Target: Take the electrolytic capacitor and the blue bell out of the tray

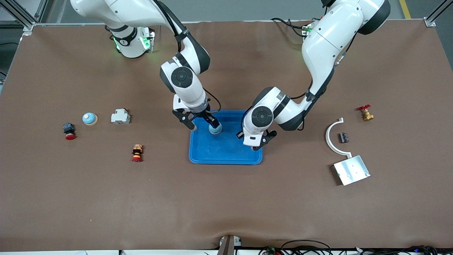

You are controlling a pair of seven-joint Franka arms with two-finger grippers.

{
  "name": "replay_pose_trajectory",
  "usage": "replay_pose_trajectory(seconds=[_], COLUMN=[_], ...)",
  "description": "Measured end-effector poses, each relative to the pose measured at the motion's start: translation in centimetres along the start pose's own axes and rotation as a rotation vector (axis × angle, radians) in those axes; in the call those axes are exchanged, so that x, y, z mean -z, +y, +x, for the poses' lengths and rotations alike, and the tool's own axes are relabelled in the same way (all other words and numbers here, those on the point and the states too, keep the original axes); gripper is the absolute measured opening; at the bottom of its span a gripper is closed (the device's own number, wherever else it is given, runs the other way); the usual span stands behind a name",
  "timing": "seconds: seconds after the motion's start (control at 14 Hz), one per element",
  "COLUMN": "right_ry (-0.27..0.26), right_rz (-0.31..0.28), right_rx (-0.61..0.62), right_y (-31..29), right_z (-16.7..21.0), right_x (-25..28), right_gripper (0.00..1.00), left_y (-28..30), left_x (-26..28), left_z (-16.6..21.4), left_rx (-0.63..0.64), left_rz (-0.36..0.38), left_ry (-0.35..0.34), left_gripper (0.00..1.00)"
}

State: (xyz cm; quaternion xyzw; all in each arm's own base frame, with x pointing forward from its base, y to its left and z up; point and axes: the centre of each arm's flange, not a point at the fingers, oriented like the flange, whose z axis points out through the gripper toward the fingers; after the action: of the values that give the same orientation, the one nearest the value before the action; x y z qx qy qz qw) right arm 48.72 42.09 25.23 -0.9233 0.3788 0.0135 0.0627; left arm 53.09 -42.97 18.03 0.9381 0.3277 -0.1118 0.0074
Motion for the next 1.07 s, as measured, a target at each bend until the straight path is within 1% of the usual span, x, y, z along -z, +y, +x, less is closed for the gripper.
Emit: replay_pose_trajectory(seconds=[0.07, 0.14, 0.36, 0.5, 0.79, 1.07], right_ry=[0.001, 0.004, 0.008, 0.007, 0.007, 0.006], right_rz=[-0.004, -0.007, -0.013, -0.017, -0.024, -0.031], right_rx=[0.0, 0.003, 0.006, 0.005, 0.01, 0.017], right_y=[-0.3, -0.6, -1.4, -1.7, -1.9, -1.9], right_z=[0.1, 0.1, -0.1, -0.2, -0.7, -1.4], right_x=[-0.7, -1.2, -2.6, -3.4, -4.3, -4.9], right_gripper=[1.0, 1.0, 1.0, 1.0, 1.0, 1.0], left_y=[0.0, 0.0, 0.3, 1.0, 1.3, -0.6], left_x=[0.0, 0.0, 0.6, 2.4, 8.3, 14.7], left_z=[0.0, 0.0, 0.1, 0.3, 1.0, 2.6], left_rx=[0.007, 0.016, 0.045, 0.047, 0.049, -0.031], left_rz=[0.0, -0.001, -0.013, -0.035, -0.005, -0.024], left_ry=[0.0, 0.0, 0.004, 0.013, 0.03, 0.063], left_gripper=[0.35, 0.3, 0.31, 0.31, 0.3, 0.3])
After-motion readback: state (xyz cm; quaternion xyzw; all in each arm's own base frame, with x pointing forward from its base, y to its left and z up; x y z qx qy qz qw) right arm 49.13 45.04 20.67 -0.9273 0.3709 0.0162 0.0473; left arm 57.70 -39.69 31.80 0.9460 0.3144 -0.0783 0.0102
